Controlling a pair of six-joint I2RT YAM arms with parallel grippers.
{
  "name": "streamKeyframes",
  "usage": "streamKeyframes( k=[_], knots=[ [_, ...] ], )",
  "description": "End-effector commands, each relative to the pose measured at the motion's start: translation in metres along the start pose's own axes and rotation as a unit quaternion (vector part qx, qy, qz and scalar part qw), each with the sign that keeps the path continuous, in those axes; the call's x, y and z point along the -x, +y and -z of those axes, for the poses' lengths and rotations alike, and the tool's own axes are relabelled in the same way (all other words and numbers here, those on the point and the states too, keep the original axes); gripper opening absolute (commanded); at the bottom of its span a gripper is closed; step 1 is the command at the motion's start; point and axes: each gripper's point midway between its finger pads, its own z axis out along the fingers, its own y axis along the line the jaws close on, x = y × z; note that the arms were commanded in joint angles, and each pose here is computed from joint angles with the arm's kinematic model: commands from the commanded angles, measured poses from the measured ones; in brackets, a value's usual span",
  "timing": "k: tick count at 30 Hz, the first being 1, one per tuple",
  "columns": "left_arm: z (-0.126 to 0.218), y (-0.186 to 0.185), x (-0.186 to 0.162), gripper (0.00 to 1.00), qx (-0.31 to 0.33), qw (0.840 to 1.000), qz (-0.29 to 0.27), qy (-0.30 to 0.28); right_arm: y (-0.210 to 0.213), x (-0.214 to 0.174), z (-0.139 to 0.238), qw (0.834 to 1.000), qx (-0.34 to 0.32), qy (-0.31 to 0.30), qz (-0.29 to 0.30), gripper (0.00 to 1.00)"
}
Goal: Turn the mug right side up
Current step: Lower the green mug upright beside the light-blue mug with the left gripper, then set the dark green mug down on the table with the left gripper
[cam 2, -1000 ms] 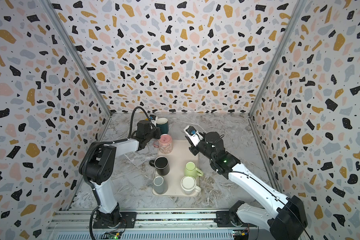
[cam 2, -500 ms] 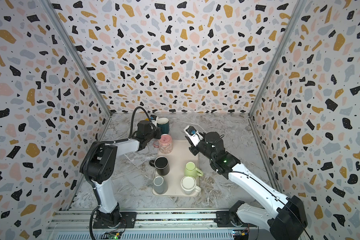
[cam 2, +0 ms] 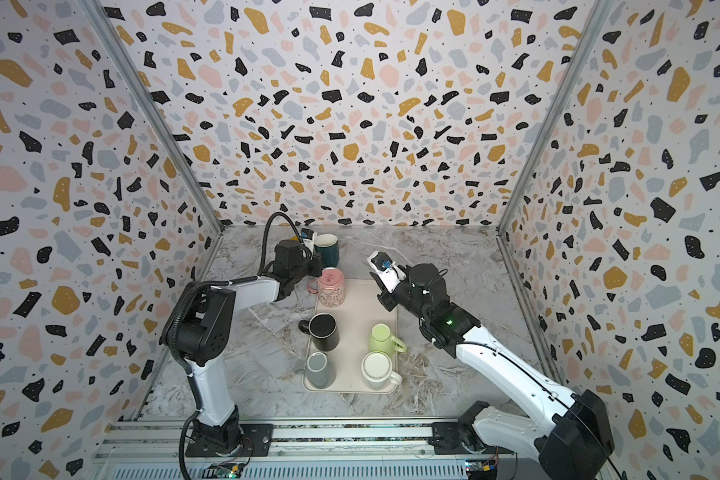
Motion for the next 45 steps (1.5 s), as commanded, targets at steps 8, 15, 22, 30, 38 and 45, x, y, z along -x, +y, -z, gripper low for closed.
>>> streamKeyframes(
  k=[8,15,22,30,38,45],
  knots=[
    [0.028,-0.004,0.075,0.00,-0.002,0.994,-0.029,-0.105,0.001,0.006,-0.003,1.000,0.009,-0.013,-0.009,0.18],
    [0.033,0.001,0.086,0.00,0.001,0.993,-0.028,-0.117,0.002,0.003,-0.005,1.000,0.010,-0.010,-0.012,0.18],
    [0.023,0.006,0.079,0.00,0.001,0.993,-0.026,-0.111,0.002,0.002,-0.006,1.000,0.011,-0.008,-0.015,0.18],
    [0.011,0.013,0.076,0.00,0.000,0.993,-0.022,-0.112,0.002,0.002,-0.005,1.000,0.010,-0.008,-0.019,0.18],
    [0.001,0.019,0.068,0.00,-0.002,0.994,-0.020,-0.104,0.002,0.001,-0.006,1.000,0.008,-0.006,-0.022,0.17],
    [-0.006,0.025,0.063,0.00,-0.001,0.995,-0.018,-0.101,0.001,0.000,-0.007,1.000,0.008,-0.003,-0.023,0.17]
  ],
)
